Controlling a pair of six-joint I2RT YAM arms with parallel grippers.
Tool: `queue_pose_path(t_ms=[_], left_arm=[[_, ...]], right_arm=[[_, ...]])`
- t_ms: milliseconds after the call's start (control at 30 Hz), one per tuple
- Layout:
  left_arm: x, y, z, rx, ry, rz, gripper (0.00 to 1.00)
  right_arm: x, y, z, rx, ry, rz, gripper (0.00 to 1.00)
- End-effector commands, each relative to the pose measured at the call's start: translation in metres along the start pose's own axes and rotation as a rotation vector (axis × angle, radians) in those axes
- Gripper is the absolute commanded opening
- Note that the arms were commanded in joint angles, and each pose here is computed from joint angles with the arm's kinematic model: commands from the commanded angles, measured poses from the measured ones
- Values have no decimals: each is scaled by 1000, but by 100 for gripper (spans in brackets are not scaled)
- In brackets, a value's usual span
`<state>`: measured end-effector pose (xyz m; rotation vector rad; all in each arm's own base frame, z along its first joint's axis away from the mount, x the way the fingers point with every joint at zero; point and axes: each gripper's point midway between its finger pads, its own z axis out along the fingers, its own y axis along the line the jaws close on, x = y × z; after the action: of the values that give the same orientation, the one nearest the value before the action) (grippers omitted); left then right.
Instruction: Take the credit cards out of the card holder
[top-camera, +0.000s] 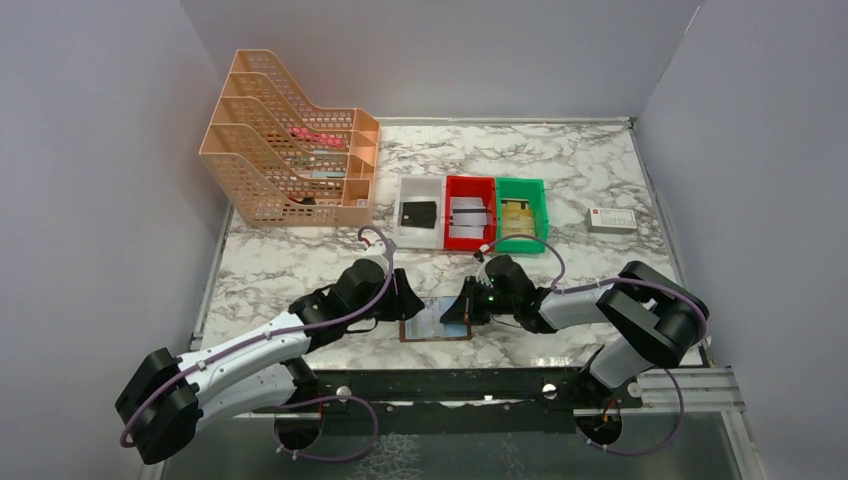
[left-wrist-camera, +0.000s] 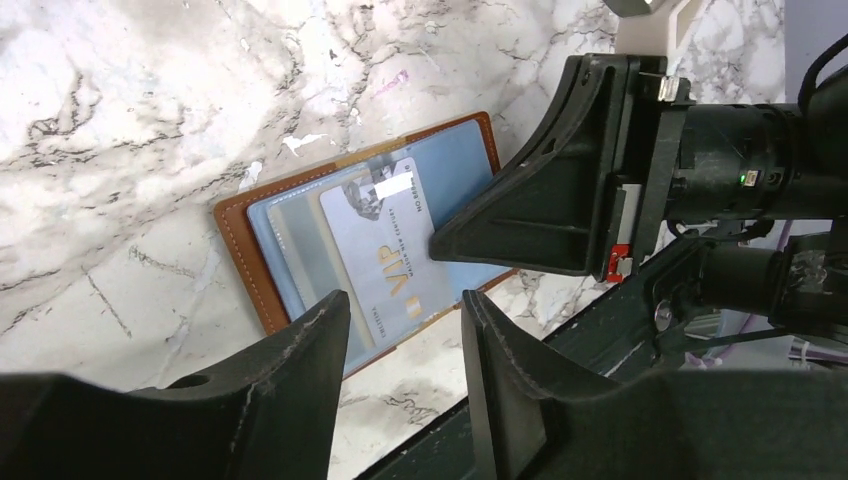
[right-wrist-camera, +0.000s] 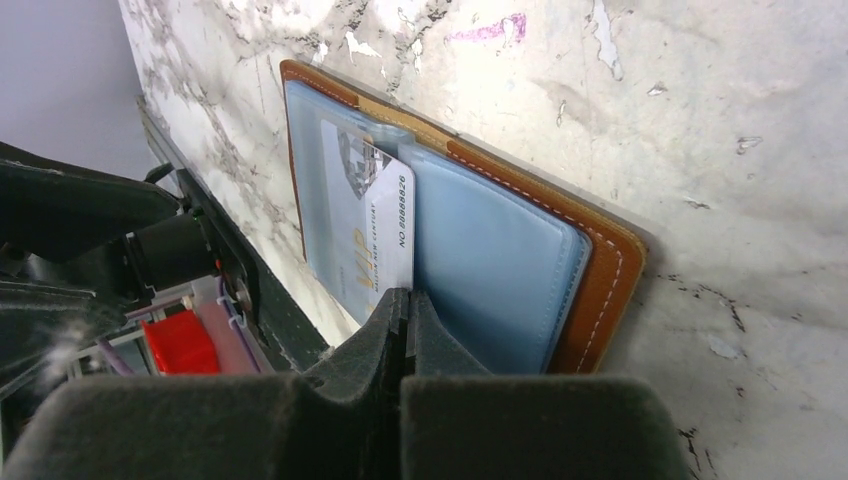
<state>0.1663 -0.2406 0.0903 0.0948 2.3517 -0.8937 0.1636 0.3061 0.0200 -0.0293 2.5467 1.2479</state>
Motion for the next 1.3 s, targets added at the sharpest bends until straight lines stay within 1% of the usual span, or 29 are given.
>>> queue_pose_path(t_ms=[0, 167, 400, 633, 700, 800, 900, 1067, 1267], left_arm=[[-1, -9, 0, 40, 7, 24, 50], [7, -13, 5, 64, 57, 51, 50], [9, -16, 12, 69, 79, 61, 50], [24, -1, 25, 18, 111, 45, 50], [30, 13, 28, -35, 115, 21, 48], [44, 25, 31, -74, 154, 5, 42], [53, 33, 32, -96, 178, 2, 37], [58, 39, 32, -115, 185, 4, 33], [60, 41, 33, -124, 194, 12, 28]], right_arm=[[8, -15, 2, 44, 26, 14, 1], [6, -14, 2, 40, 23, 15, 1], [7, -13, 2, 38, 23, 18, 1], [7, -14, 2, 41, 27, 14, 1], [7, -14, 2, 42, 27, 15, 1], [7, -13, 1, 39, 21, 14, 1], [5, -13, 0, 41, 16, 11, 1], [6, -9, 0, 24, 21, 8, 3], [-1, -2, -1, 9, -4, 17, 16]])
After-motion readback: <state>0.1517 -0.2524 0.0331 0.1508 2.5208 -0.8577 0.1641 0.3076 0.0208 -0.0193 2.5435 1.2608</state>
